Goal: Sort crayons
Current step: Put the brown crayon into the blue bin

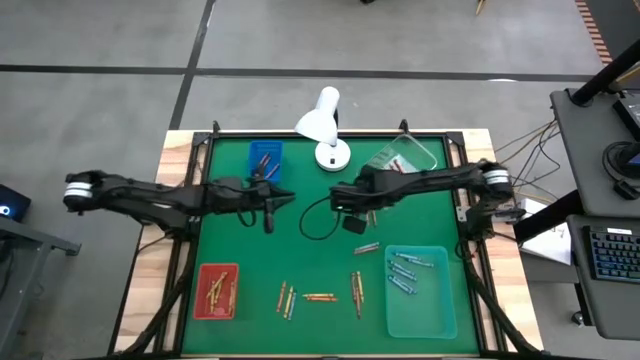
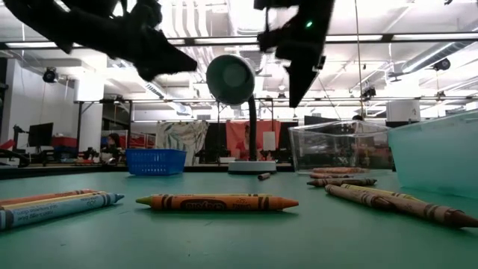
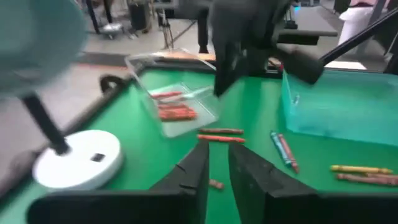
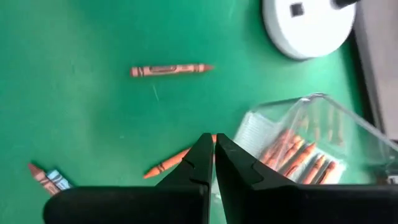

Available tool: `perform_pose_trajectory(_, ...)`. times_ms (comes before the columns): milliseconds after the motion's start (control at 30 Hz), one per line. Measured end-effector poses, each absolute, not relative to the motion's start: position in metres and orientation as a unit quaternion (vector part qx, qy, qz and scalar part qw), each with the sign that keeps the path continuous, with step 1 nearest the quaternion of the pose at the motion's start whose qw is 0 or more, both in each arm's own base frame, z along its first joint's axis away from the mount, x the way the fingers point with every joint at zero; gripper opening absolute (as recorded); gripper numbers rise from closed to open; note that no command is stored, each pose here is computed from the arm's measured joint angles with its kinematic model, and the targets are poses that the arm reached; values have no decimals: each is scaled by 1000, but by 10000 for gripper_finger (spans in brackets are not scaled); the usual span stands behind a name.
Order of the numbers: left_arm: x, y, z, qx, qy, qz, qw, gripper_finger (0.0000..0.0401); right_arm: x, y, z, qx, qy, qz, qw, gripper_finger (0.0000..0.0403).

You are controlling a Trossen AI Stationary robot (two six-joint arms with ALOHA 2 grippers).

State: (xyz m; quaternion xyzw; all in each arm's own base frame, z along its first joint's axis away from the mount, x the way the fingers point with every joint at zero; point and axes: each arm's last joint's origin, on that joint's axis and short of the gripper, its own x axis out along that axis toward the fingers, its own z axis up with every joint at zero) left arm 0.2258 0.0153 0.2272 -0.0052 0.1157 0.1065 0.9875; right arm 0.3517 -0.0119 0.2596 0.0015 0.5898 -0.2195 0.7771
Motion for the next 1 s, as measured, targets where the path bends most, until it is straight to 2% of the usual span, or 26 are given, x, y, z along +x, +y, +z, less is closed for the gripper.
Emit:
perform_pose_trajectory(267, 271, 8, 193, -63, 105, 105, 987, 117, 304, -5, 281, 11, 459, -231, 858, 9)
perform_pose_trajectory(433, 303, 11, 171, -86, 129, 172, 973, 151, 280, 2, 289, 13, 377, -242, 894, 9)
perform_pose_trajectory(633, 340, 13, 151, -102, 147, 203, 963, 172, 264, 2, 291, 16, 337, -249, 908, 9)
perform_pose_trajectory(1000, 382, 14, 111, -112, 176, 234, 950, 196, 264, 2, 279, 7, 352, -248, 903, 9)
